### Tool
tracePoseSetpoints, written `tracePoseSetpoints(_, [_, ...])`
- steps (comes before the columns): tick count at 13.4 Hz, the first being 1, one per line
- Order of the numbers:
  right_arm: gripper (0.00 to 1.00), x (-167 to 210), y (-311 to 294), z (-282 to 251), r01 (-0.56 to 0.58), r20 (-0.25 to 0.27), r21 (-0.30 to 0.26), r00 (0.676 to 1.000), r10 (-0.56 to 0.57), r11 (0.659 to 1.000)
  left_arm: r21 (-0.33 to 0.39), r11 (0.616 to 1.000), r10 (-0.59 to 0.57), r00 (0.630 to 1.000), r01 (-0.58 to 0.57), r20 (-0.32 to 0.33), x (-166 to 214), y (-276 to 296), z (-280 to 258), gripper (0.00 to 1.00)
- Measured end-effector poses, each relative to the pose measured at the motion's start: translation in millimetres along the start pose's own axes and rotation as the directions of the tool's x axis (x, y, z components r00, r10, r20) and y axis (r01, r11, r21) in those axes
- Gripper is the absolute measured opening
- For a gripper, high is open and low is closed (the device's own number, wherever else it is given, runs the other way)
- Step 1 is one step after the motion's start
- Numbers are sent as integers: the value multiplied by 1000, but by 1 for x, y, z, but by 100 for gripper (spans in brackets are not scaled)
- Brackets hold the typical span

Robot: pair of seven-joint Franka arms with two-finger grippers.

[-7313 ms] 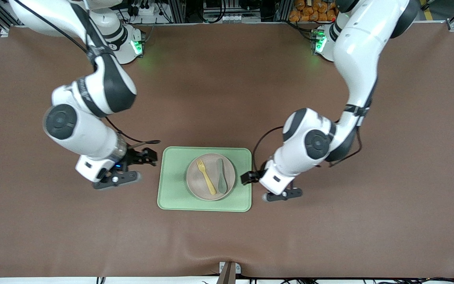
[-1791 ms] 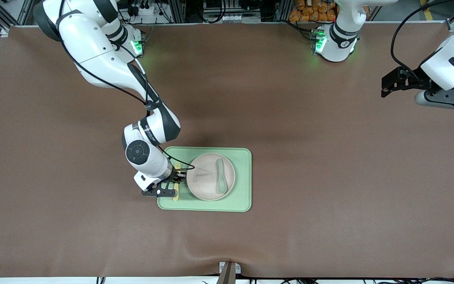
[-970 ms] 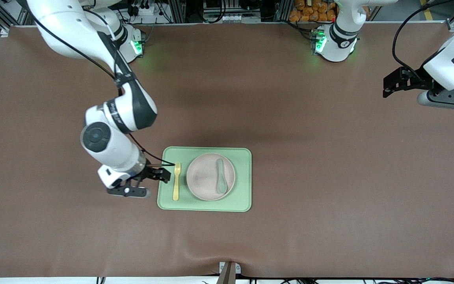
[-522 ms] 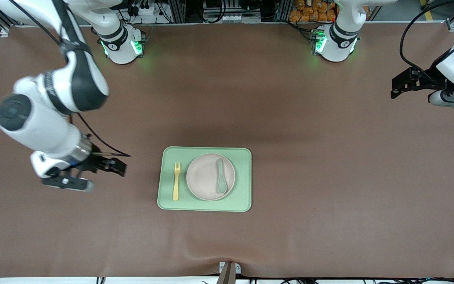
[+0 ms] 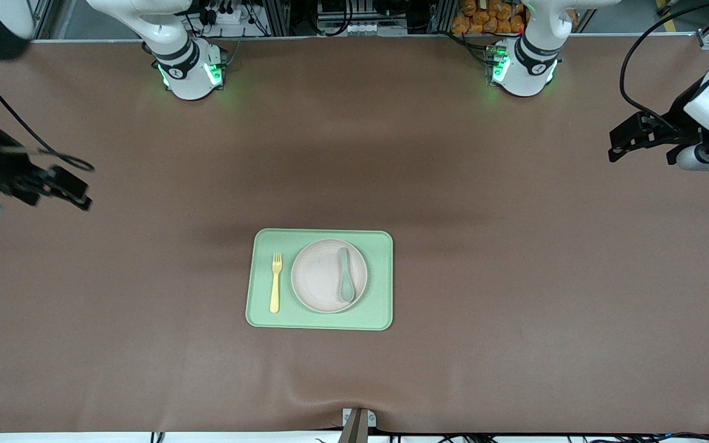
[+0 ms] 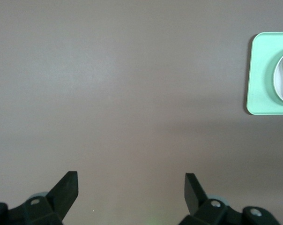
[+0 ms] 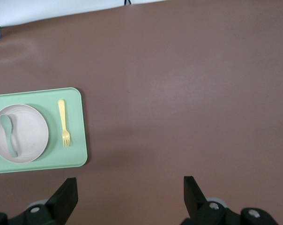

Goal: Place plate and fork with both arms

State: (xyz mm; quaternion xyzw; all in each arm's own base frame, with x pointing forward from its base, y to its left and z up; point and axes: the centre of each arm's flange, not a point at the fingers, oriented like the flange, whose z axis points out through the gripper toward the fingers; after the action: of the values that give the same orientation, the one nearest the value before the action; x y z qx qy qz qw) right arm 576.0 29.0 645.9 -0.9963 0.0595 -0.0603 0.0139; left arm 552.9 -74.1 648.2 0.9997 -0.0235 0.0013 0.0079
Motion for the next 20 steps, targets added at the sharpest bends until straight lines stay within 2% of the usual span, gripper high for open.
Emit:
tracePoseSetpoints(3, [100, -21, 27, -33, 4, -44, -2, 999, -4, 1000, 3, 1000, 26, 1000, -26, 3, 0, 2, 1, 100])
tracePoseSetpoints(7, [100, -30, 22, -46, 22, -86, 10, 996, -21, 1000, 3, 998, 69, 997, -69, 19, -2, 6, 5, 100])
tracePoseSetpoints(9, [100, -28, 18, -37, 29, -72, 9, 997, -28, 1000, 3, 998, 62, 998, -62, 26, -2, 6, 6, 100])
tracePoseSetpoints(11, [100, -25, 17, -15, 37, -32, 6, 999, -37, 999, 4, 998, 55, 998, -55, 32, -2, 4, 9, 100])
tracePoseSetpoints(14, [100, -23, 19, 18, 119, 14, 0, 993, -119, 993, 4, 999, 52, 998, -52, 34, -2, 2, 10, 100])
tracePoseSetpoints(20, [100, -22, 20, 20, 148, 15, -3, 989, -148, 989, 4, 999, 52, 998, -52, 33, -2, 2, 9, 100])
